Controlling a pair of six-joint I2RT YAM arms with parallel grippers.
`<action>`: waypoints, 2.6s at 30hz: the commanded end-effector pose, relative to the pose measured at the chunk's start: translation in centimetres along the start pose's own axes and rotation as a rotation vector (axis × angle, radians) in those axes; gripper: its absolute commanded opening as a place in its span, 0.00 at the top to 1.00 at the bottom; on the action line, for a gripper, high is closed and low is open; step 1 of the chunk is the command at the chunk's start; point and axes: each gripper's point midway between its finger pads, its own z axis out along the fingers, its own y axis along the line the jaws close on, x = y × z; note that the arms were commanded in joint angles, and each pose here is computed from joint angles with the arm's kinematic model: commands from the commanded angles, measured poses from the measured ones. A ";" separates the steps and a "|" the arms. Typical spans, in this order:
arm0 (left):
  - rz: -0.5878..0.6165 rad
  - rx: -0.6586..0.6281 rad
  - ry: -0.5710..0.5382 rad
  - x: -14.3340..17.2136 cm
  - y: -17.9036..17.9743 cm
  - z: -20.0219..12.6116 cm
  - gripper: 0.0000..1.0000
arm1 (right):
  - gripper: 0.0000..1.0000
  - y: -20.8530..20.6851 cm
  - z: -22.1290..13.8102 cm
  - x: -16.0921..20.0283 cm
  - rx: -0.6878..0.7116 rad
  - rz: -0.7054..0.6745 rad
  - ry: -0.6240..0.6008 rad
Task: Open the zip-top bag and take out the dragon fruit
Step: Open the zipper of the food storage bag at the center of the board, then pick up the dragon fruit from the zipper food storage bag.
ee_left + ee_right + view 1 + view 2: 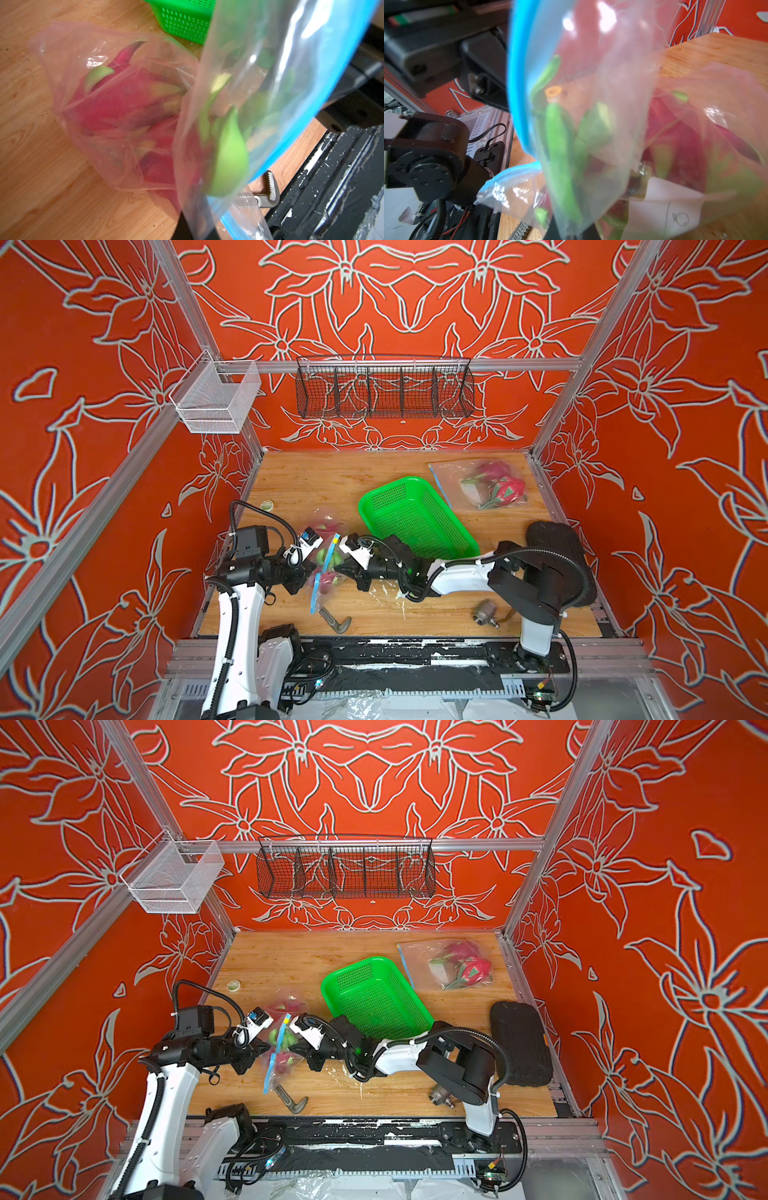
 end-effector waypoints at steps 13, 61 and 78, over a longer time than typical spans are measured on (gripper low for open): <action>-0.070 -0.160 -0.009 0.5 5.9 -3.8 1.00 | 1.00 -1.9 -5.1 4.0 0.170 -0.006 0.077; 0.009 0.024 -0.131 -1.8 -0.7 -1.1 0.23 | 1.00 2.5 -1.4 -2.6 0.371 0.067 0.032; -0.212 0.174 -0.158 -4.5 6.9 0.2 0.02 | 1.00 1.5 -6.2 0.6 0.417 0.040 0.118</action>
